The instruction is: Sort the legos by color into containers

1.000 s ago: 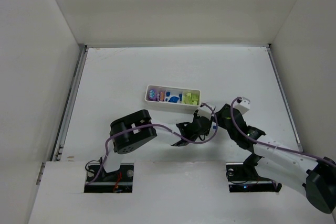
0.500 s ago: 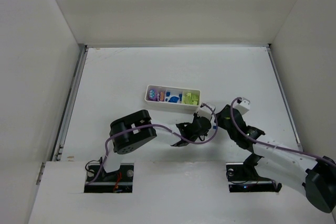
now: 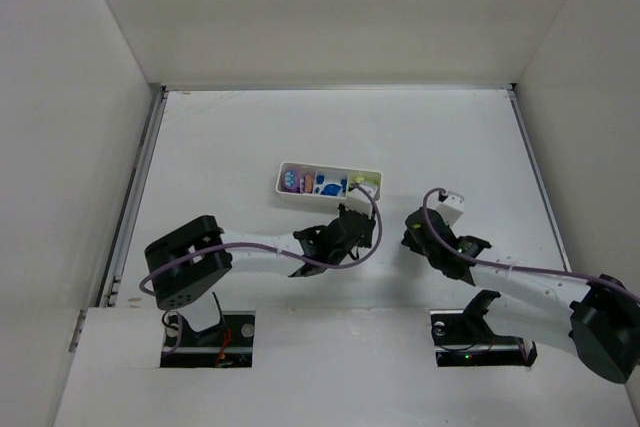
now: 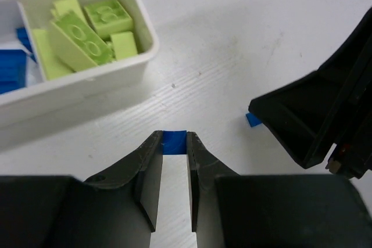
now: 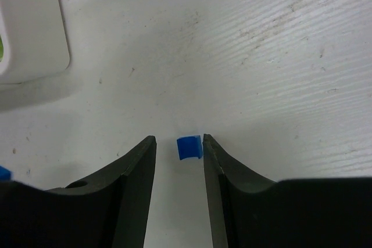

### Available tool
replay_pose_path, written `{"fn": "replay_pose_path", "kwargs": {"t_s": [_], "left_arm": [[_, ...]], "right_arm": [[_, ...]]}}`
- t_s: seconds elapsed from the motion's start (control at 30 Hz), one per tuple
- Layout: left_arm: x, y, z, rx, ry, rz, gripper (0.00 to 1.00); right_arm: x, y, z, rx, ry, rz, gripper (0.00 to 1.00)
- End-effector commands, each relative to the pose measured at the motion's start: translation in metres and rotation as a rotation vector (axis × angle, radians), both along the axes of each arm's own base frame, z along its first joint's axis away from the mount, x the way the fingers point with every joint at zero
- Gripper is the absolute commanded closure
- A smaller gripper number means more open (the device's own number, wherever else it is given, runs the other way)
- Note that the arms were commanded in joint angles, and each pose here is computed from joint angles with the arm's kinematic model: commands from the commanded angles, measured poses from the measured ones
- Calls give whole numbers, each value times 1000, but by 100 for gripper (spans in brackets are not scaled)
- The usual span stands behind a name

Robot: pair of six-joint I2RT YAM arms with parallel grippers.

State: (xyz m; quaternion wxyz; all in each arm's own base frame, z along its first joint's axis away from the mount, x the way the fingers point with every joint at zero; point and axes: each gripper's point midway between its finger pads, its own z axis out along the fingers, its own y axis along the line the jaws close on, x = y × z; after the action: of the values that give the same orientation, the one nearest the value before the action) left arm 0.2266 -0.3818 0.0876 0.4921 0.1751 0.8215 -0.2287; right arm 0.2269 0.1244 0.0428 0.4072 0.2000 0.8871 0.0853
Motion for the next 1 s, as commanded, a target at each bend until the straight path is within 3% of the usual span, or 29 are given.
{"fn": "replay_pose_path", "kwargs": {"t_s": [0.0,0.5,0.8,0.97], "left_arm": [[14,18,26,-64,-35,48,85],[55,88,60,-160,-64,177,84],[75,99,62,-177,-60,222,84],[90,96,51,-146,-46,244,83]], "right_arm": [[7,6,12,-2,-1,-22,56],[3,11,-1,-35,90,-39,59],[4,19,-2,-38,104,-7,60],[3,30,-10,-44,129,36,66]]}}
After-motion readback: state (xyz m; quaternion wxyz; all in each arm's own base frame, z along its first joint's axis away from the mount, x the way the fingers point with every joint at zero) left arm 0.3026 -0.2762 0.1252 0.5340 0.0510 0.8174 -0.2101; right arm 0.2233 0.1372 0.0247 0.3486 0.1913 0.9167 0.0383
